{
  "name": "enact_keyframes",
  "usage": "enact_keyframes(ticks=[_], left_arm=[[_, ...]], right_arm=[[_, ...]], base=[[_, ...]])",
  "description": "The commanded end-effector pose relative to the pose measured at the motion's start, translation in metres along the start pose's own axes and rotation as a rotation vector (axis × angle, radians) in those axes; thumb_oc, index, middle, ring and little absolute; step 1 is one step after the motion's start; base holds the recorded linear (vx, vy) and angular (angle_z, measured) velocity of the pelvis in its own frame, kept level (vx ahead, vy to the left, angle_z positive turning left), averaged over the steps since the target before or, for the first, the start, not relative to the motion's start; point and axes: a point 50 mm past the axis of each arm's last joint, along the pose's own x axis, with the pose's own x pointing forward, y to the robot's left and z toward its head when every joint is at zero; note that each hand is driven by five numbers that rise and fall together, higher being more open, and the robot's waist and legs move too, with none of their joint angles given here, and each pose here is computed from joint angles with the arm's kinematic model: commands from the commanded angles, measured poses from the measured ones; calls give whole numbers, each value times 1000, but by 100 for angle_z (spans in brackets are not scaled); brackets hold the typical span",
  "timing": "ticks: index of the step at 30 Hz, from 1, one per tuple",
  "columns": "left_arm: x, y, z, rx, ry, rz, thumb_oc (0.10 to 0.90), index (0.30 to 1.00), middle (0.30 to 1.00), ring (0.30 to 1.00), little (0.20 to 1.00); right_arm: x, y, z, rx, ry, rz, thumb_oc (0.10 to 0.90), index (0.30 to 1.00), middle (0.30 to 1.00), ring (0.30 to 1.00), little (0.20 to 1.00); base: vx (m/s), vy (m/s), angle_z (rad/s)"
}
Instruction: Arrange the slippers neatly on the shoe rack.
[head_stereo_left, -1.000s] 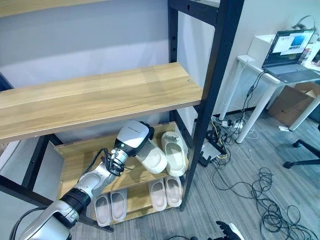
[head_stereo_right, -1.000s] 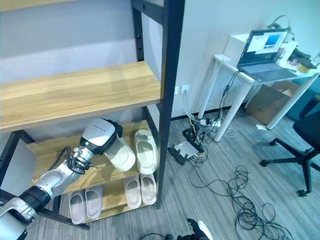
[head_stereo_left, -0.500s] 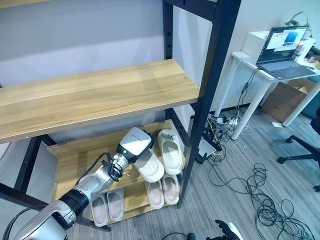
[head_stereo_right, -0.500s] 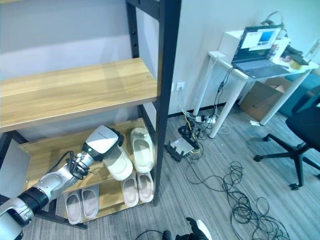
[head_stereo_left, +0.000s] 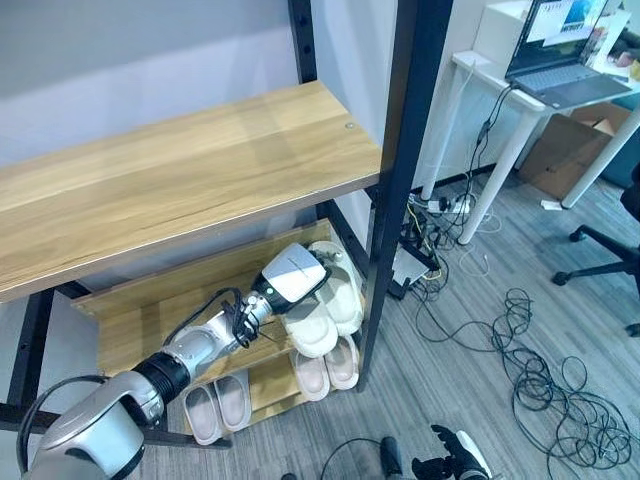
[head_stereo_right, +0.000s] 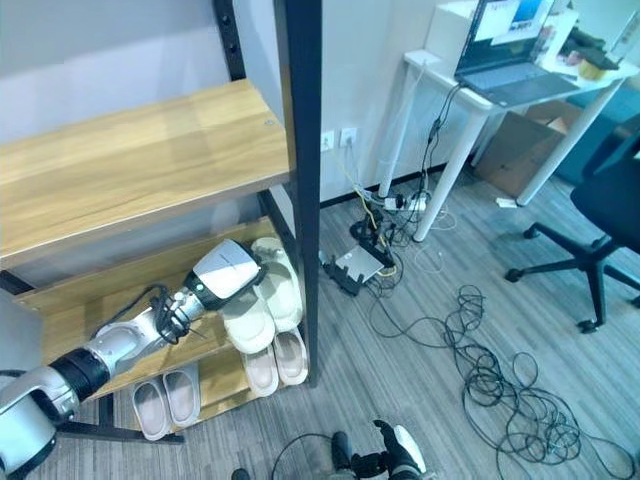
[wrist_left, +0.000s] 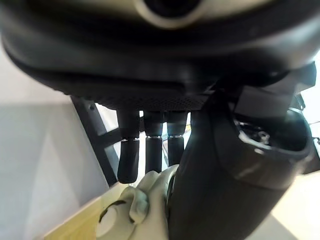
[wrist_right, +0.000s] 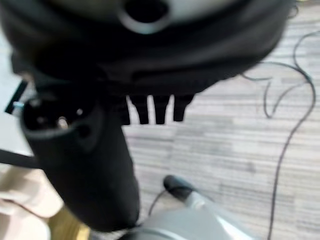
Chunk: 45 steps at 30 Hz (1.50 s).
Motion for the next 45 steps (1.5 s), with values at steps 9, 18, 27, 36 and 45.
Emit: enact_keyframes(ticks=[9, 18, 27, 36, 45], left_arm=[[32, 94, -71, 238, 104, 379, 400, 300, 300, 300, 300], [31, 99, -71, 262, 75, 395, 400, 300, 300, 300, 300], [39, 101, -74, 300, 60, 375, 400, 300, 300, 300, 300], [46, 100, -78, 322, 92, 352, 546, 519, 519, 519, 519], [44, 90, -80, 306, 137, 304, 800, 900, 900, 900, 900]], right_arm=[[4, -6, 14, 60, -46, -43, 800, 900, 900, 900, 900], [5, -5, 14, 62, -38, -38, 800, 900, 900, 900, 900], [7, -9, 17, 53, -39, -46, 800, 900, 900, 900, 900], [8, -13, 16, 50, -41, -60, 800, 900, 900, 900, 900], [6, -10, 14, 53, -39, -49, 800, 900, 900, 900, 900]], base=[[-3, 8, -2], [0, 0, 0], [0, 0, 0], [0, 0, 0], [0, 0, 0]])
